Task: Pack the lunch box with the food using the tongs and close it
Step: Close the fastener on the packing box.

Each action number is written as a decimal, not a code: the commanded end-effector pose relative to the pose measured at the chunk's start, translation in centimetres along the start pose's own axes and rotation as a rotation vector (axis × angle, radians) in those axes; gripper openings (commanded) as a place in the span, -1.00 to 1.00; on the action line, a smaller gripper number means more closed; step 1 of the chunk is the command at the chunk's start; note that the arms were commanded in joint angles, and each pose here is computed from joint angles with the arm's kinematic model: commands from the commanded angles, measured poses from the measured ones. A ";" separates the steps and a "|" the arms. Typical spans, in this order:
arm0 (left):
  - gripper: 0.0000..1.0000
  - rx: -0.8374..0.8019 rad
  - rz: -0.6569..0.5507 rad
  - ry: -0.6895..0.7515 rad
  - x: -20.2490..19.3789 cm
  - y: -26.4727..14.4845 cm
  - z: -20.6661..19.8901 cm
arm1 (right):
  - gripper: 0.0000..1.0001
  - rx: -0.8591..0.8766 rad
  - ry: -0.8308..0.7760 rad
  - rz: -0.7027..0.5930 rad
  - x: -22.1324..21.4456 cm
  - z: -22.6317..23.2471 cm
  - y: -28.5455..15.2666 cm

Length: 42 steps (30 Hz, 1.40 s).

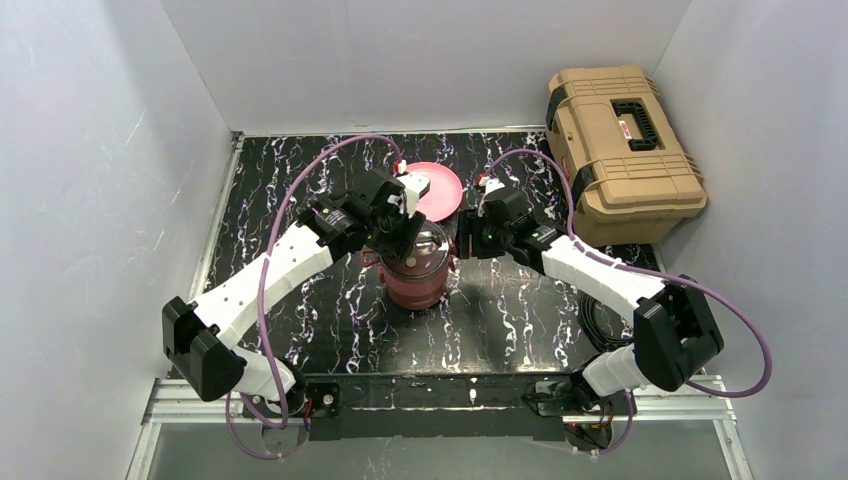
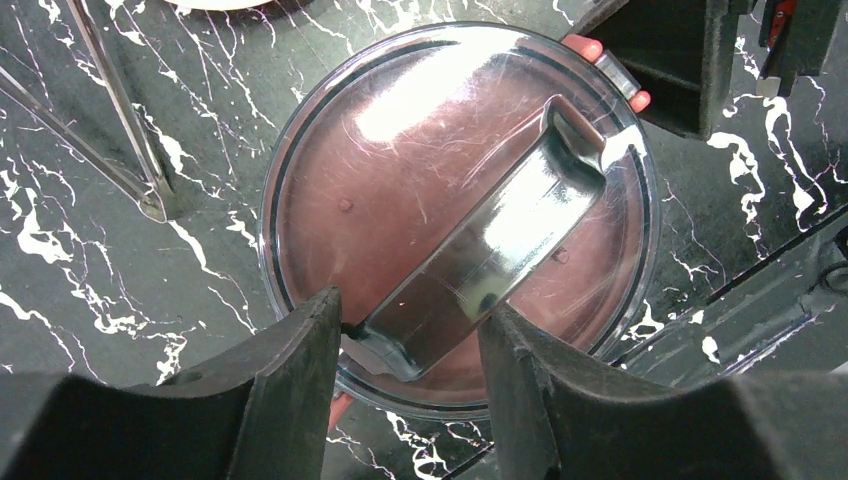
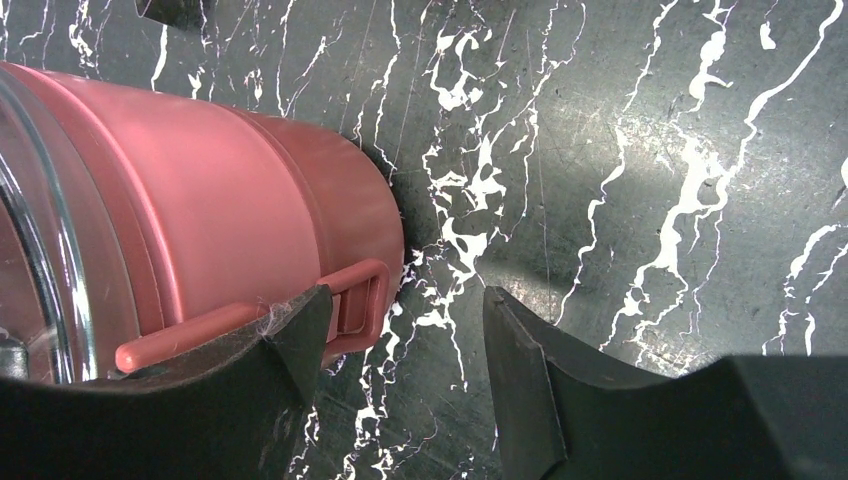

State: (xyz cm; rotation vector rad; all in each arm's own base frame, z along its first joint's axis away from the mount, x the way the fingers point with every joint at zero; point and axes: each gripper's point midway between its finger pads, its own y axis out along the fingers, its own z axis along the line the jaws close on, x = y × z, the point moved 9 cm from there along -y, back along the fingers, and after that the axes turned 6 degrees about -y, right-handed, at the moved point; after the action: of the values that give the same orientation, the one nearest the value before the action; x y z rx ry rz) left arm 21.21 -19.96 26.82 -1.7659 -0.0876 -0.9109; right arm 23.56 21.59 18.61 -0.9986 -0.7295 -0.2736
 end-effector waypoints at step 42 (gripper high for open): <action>-1.00 0.094 0.320 0.537 -2.6 4.8 -3.3 | 0.28 0.233 -0.127 -0.013 -0.5 7.6 0.8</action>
State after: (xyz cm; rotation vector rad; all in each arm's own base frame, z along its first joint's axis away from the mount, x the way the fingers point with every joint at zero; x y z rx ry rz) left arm 20.89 -21.72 27.70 -1.2245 0.2670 -1.2013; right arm 24.13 24.18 18.30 -1.0358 -0.8134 -0.3160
